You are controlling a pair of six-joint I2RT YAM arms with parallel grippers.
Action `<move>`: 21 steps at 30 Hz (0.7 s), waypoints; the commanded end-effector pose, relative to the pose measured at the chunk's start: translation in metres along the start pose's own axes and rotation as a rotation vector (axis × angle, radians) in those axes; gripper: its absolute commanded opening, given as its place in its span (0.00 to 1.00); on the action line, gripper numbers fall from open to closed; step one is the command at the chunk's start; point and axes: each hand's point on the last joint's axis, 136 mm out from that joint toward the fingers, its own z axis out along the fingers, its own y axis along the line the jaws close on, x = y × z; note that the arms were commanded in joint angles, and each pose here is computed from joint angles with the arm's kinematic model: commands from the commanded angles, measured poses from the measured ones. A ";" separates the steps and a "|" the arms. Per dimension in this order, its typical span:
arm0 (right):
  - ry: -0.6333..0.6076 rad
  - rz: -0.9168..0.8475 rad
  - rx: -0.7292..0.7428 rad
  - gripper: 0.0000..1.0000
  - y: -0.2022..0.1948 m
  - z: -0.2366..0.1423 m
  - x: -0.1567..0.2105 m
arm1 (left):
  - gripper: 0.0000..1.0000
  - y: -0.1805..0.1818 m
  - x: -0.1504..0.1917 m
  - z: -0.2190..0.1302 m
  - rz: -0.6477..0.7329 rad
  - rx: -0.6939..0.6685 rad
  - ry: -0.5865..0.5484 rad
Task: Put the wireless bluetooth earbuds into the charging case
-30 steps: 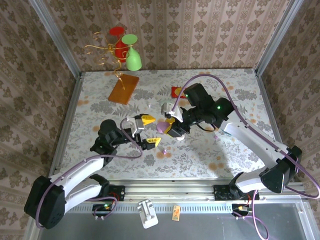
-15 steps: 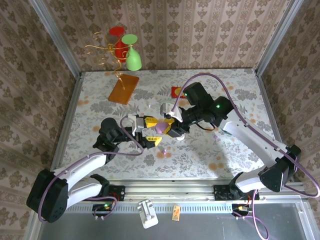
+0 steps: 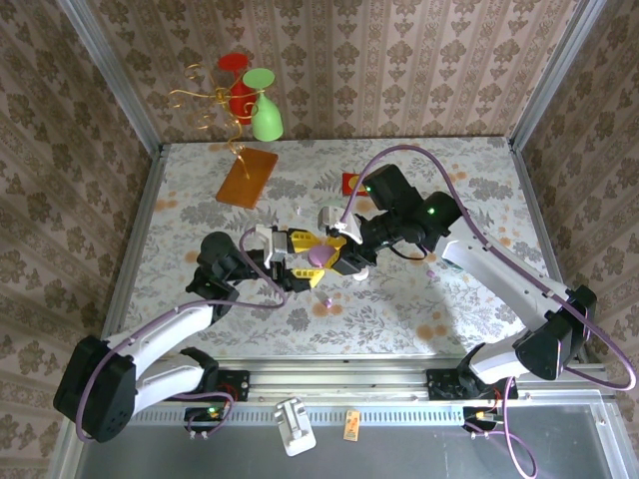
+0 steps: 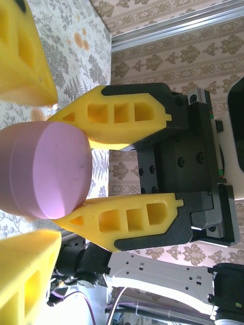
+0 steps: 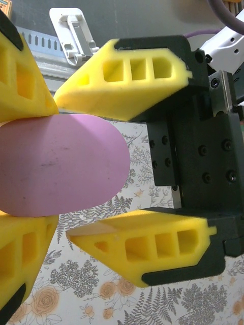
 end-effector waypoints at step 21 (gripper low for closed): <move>-0.050 -0.013 -0.024 0.21 0.009 -0.006 -0.010 | 0.53 -0.006 -0.011 0.004 0.033 0.048 -0.015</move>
